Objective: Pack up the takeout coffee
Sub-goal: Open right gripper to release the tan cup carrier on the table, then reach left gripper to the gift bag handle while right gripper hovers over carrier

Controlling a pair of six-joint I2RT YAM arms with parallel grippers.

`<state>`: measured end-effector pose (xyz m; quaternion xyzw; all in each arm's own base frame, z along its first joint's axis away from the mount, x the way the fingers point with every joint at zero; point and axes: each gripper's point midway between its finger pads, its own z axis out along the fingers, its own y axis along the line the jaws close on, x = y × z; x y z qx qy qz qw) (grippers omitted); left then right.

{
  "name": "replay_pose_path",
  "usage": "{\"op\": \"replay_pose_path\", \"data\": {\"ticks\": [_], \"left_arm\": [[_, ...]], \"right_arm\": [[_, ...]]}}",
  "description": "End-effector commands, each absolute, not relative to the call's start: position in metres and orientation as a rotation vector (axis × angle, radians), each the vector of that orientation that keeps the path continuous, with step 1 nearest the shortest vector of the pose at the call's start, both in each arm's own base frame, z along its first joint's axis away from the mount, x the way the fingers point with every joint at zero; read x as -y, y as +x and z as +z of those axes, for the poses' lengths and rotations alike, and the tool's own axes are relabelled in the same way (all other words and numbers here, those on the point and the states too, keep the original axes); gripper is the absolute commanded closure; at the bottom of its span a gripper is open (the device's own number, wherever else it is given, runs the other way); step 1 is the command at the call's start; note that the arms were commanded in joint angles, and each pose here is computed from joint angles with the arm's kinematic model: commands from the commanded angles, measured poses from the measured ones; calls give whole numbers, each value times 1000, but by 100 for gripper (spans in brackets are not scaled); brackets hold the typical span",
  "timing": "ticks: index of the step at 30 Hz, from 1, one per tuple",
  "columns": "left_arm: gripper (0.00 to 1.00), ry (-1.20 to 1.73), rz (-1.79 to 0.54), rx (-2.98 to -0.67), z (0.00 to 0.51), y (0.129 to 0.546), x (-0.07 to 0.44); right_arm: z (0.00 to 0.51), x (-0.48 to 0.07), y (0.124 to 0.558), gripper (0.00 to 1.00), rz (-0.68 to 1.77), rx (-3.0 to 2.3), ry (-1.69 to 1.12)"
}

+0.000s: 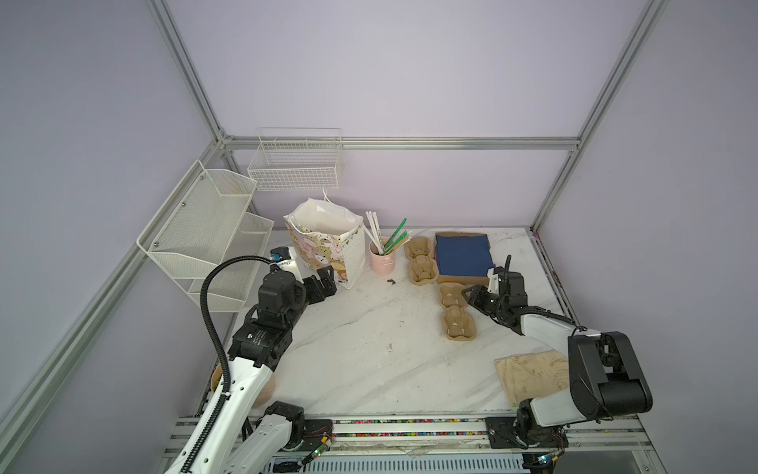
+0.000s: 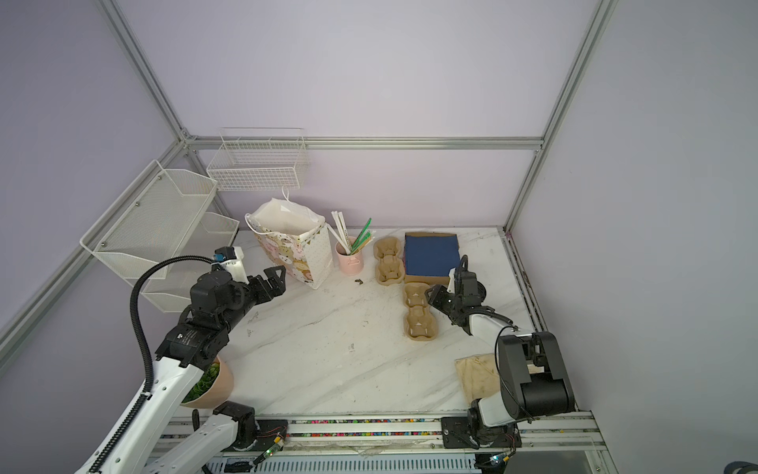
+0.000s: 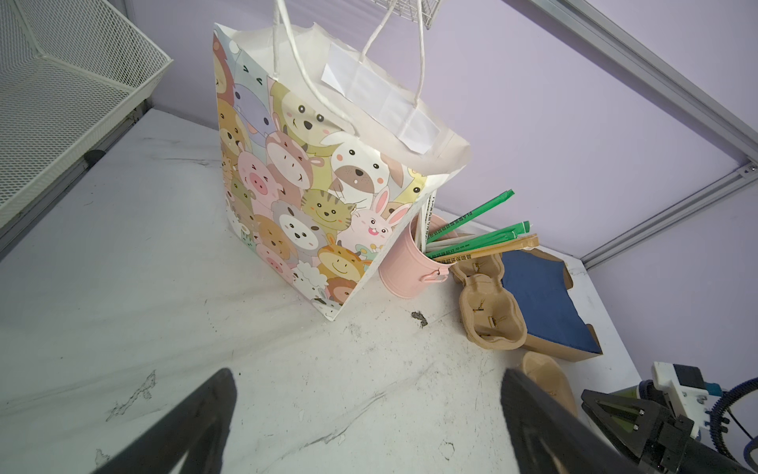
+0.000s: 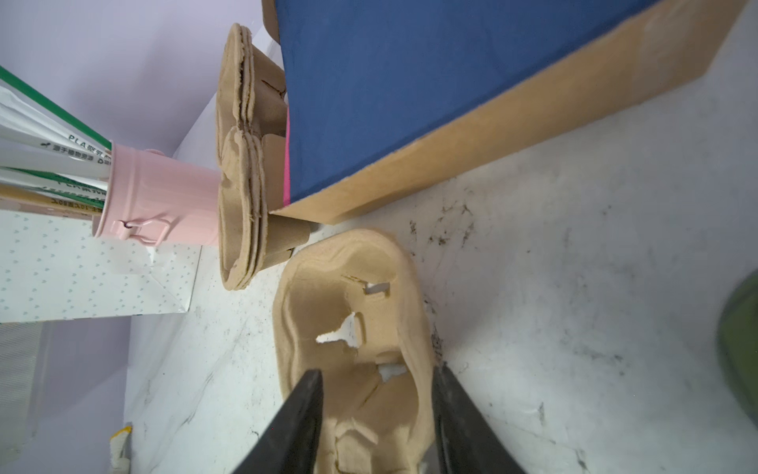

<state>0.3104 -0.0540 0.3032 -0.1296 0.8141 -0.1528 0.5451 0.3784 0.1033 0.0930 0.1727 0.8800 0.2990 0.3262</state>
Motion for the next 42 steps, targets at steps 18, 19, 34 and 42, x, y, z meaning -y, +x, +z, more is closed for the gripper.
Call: {"op": "replay_pose_path", "data": {"ticks": [18,19,34,42], "left_arm": [[0,-328,-350,-1893,303,308,48],[0,-329,-348,-1892,303,308,47],[0,-329,-342,-1892,304,309,47],[0,-330,-340,-1895,303,309,46]], "right_arm": [[145,-188,466,42,921,-2196,307],[143,-189,472,42,910,-2198,312],[113,-221,496,42,927,-2238,296],[124,-241,491,42,950,-2236,241]]}}
